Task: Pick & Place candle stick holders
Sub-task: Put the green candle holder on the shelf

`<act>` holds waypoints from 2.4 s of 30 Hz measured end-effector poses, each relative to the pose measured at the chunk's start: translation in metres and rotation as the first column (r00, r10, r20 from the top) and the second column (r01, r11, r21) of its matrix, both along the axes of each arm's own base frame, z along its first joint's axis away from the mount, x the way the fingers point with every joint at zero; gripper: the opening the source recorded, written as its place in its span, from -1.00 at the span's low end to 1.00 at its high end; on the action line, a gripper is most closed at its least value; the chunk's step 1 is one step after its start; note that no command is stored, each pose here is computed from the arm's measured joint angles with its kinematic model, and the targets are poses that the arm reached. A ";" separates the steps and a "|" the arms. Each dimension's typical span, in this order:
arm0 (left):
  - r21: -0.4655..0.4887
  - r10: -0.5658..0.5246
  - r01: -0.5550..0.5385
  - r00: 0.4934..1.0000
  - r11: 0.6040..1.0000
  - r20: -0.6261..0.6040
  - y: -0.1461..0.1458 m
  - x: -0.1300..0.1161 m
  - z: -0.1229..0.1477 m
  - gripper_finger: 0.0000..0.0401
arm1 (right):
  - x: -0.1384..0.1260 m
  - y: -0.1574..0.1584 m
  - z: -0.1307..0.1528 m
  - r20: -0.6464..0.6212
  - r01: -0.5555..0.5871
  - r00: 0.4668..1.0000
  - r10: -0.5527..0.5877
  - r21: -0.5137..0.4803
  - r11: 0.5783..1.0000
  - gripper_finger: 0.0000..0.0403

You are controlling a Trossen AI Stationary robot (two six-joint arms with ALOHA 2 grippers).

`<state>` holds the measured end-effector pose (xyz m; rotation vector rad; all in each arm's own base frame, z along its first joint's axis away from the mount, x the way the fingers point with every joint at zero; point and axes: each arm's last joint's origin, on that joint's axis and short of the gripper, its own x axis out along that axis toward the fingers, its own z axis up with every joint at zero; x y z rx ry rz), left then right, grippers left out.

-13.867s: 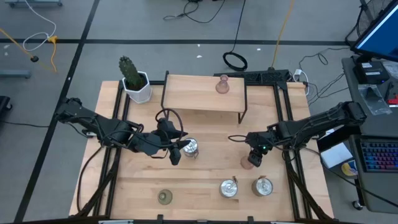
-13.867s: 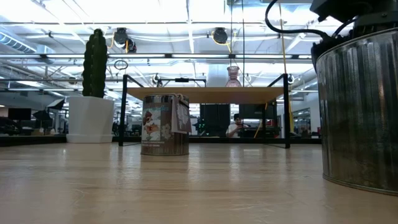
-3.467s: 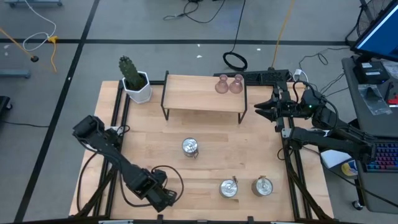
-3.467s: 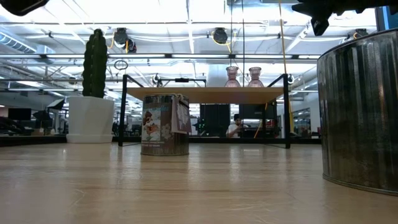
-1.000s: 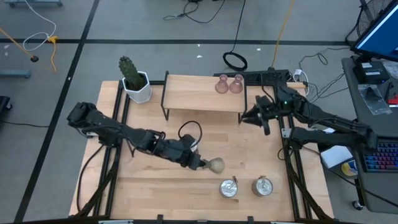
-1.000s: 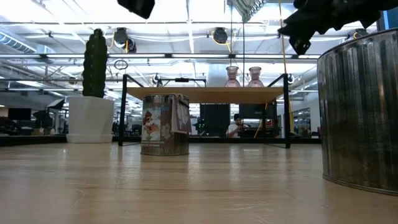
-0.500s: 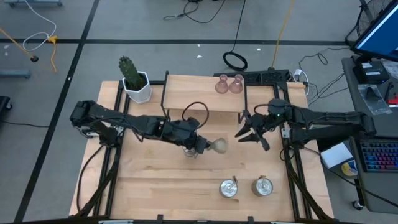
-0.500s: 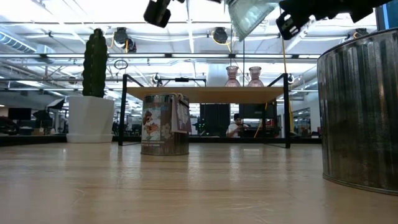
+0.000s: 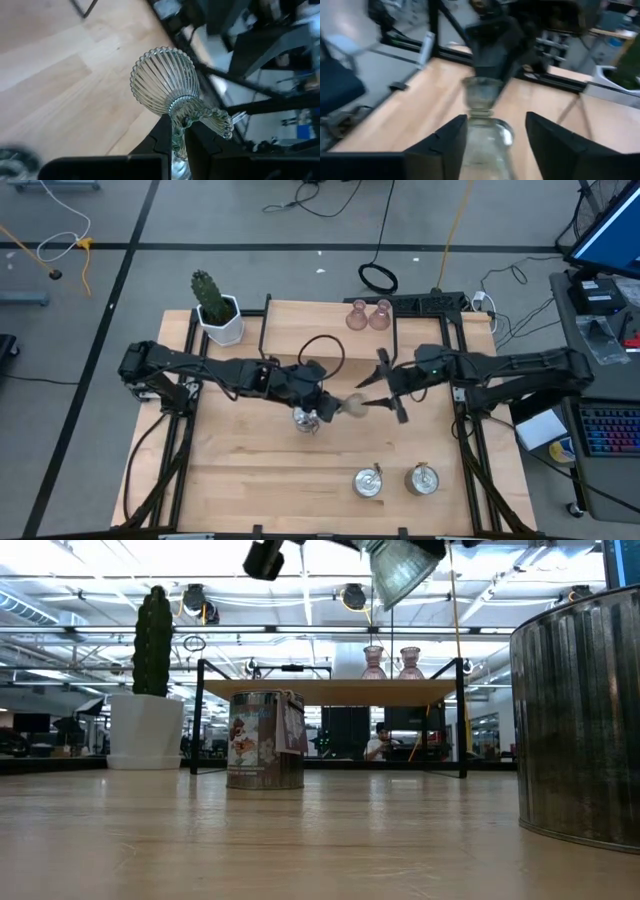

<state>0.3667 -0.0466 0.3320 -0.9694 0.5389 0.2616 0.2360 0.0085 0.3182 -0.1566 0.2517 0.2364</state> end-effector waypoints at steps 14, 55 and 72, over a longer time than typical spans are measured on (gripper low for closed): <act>0.047 0.004 -0.003 1.000 0.999 -0.009 0.003 0.000 -0.001 -0.87 | 0.046 0.009 0.006 -0.212 0.101 0.970 -0.119 -0.093 0.991 0.35; 0.064 0.029 -0.030 0.999 0.998 0.019 0.007 0.001 0.001 -0.76 | 0.068 0.015 0.005 -0.291 0.117 0.949 -0.124 -0.040 0.992 -0.39; 0.058 -0.034 0.033 0.999 0.998 0.017 0.006 0.001 0.001 -0.26 | 0.065 0.014 0.000 -0.351 0.176 0.920 -0.175 -0.031 0.984 -0.39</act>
